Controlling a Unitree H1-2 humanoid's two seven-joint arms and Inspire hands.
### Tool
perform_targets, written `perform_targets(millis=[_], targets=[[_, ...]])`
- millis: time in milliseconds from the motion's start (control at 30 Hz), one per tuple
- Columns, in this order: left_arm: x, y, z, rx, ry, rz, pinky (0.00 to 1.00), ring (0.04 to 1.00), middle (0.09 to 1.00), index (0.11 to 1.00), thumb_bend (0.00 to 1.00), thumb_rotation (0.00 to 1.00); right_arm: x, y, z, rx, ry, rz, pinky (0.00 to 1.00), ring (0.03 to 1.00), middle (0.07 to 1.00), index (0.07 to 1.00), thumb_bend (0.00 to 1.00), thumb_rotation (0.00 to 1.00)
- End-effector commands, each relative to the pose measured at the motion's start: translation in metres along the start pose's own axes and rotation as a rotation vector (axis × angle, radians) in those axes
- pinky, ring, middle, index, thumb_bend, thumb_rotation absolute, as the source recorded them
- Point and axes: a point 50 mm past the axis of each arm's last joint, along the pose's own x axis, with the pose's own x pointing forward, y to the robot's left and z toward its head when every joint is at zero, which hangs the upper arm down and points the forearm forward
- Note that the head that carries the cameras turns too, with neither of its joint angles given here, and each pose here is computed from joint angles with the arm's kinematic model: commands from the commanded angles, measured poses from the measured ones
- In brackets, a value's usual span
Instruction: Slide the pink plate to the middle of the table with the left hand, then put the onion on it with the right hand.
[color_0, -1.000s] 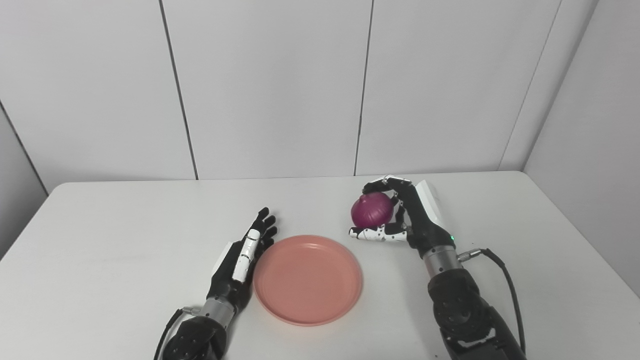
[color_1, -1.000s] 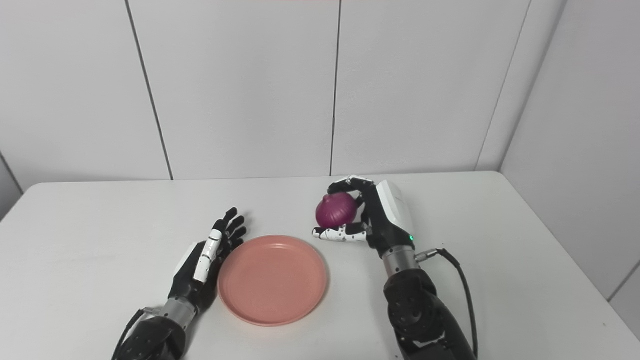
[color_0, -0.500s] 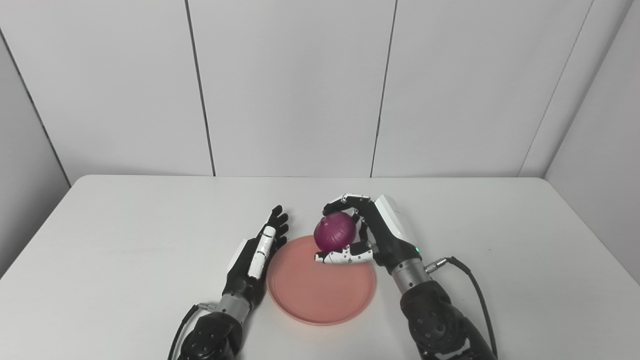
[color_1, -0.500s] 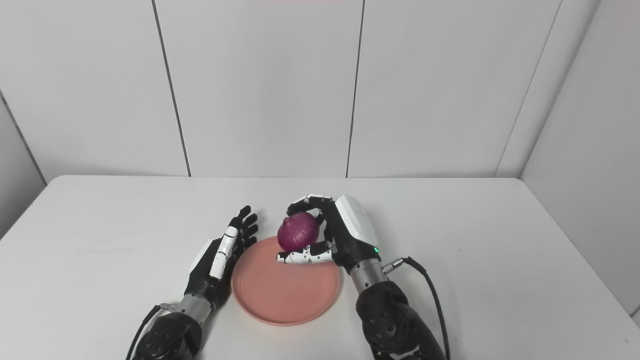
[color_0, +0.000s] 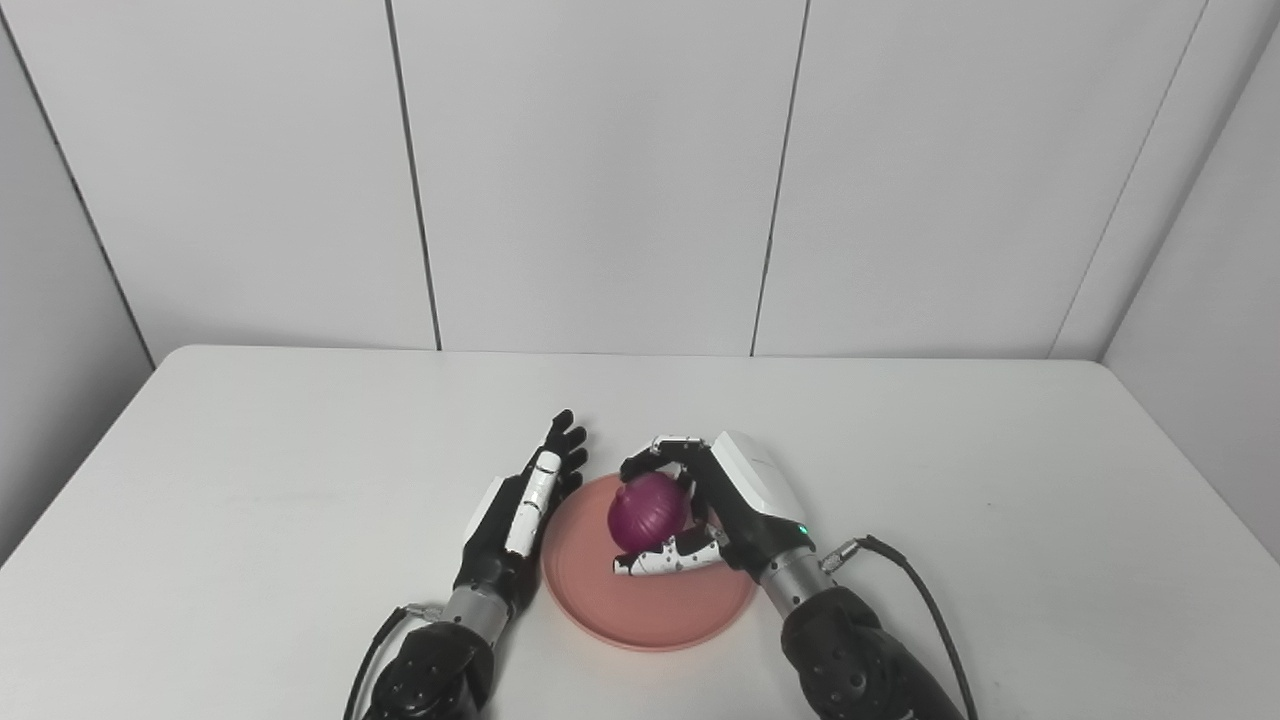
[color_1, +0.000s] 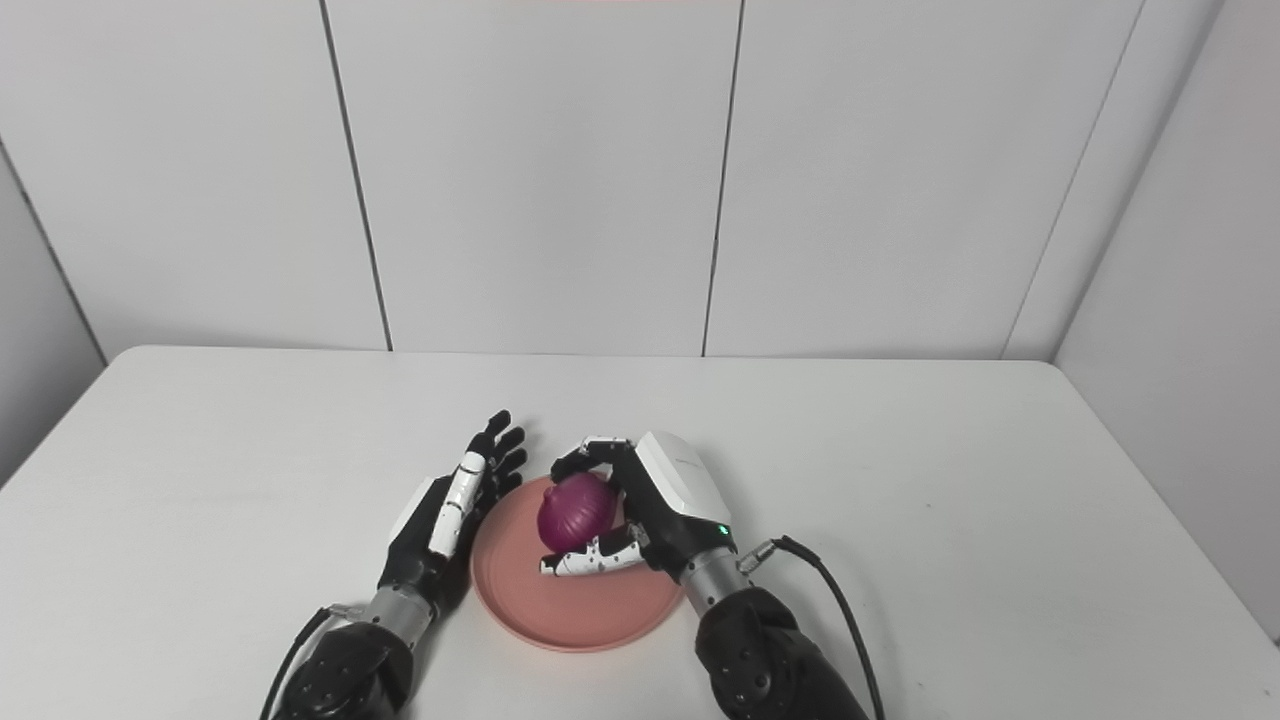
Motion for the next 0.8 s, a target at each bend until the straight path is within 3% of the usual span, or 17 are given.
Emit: perform_targets(millis=[0,367,600,667,767], targets=[[0.005,-0.008,0.006,0.000,-0.005,-0.017,0.98,0.978,0.984,0.990,0.61,1.00,0.011,-0.013,0.014,-0.020,-0.091,-0.026,0.23,0.367,0.456,0.535,0.50,0.00],[0.004,-0.007,0.006,0.003,-0.002,-0.024,0.99,0.980,0.982,0.989,0.61,1.00,0.000,-0.013,0.004,-0.052,-0.088,-0.024,0.24,0.364,0.446,0.541,0.50,0.00],[0.004,-0.006,0.005,0.010,-0.002,-0.024,0.99,0.979,0.982,0.988,0.62,1.00,-0.005,-0.012,0.002,-0.101,-0.110,-0.054,0.49,0.478,0.469,0.521,0.51,0.00],[0.003,-0.006,0.005,0.007,-0.005,-0.027,0.99,0.979,0.981,0.986,0.62,1.00,-0.006,-0.011,0.002,-0.112,-0.131,-0.063,0.58,0.570,0.577,0.499,0.50,0.11],[0.003,-0.006,0.005,0.004,-0.005,-0.029,0.99,0.979,0.984,0.987,0.61,1.00,-0.007,-0.011,0.002,-0.120,-0.149,-0.066,0.64,0.633,0.638,0.496,0.50,0.15]])
